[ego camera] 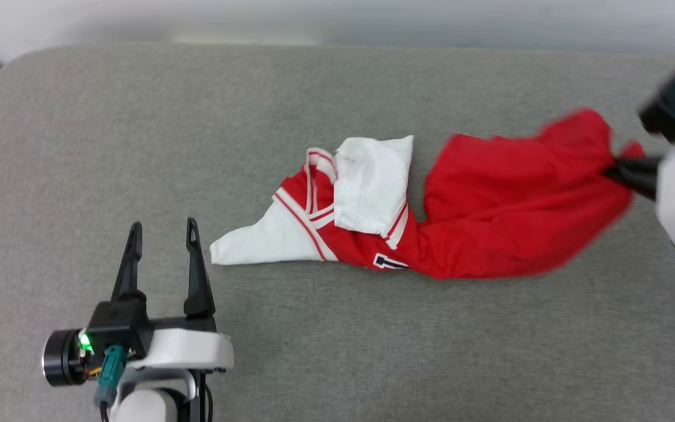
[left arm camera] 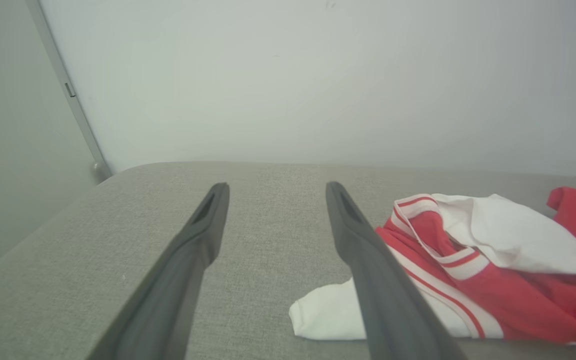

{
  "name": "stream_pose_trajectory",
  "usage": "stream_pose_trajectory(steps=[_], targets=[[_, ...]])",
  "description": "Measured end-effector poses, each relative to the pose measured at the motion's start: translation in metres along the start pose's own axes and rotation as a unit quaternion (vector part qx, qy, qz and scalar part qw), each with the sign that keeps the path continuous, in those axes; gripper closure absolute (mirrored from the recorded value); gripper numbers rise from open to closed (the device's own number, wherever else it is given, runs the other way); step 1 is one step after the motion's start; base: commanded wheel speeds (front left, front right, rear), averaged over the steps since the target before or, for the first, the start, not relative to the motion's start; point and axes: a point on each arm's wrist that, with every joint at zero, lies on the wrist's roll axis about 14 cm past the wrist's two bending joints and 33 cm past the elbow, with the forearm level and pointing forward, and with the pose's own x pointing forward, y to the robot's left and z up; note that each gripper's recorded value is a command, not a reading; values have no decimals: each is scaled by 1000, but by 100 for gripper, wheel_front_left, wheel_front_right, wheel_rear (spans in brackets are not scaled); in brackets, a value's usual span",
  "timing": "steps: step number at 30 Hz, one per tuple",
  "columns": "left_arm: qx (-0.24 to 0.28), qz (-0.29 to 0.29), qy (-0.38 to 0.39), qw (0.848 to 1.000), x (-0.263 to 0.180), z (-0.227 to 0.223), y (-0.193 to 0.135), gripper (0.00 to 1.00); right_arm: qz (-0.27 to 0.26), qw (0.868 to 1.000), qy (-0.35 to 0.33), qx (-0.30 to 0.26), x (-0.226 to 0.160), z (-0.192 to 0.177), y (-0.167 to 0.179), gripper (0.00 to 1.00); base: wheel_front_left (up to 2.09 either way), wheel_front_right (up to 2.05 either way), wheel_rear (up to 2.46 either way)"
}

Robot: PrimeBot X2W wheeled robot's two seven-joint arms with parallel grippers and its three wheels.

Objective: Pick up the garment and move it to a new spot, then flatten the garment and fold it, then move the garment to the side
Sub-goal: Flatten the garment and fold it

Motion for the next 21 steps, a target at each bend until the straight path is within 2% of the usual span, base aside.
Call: stream_pose_trajectory(steps=[2, 6, 10, 13, 16, 18, 20, 21], targets=[[-4, -8, 1, 1000, -4, 0, -5, 0, -15, 1000, 21, 14, -24, -27, -3, 100, 0, 0, 0], [-11, -23, 0, 1000, -9, 3, -16, 0, -29, 996, 47, 76, -68, -81, 4, 100, 0, 0, 0], [-17, -41, -5, 999, -9, 6, -28, 0, -25, 985, 76, 155, -96, -139, 30, 100, 0, 0, 0], [-20, -54, -9, 998, -7, 8, -36, 0, -24, 970, 110, 215, -110, -188, 53, 100, 0, 0, 0], [-21, -63, -7, 998, -7, 6, -40, 0, -16, 947, 153, 283, -115, -238, 84, 100, 0, 0, 0], [-21, -64, -5, 998, -6, 5, -41, 0, -10, 934, 167, 314, -109, -259, 104, 100, 0, 0, 0], [-18, -65, -4, 998, -7, 4, -41, 0, -6, 927, 172, 332, -101, -272, 118, 100, 0, 0, 0], [-17, -65, -4, 998, -7, 4, -41, 0, -11, 925, 164, 342, -97, -273, 119, 66, 0, 0, 0]])
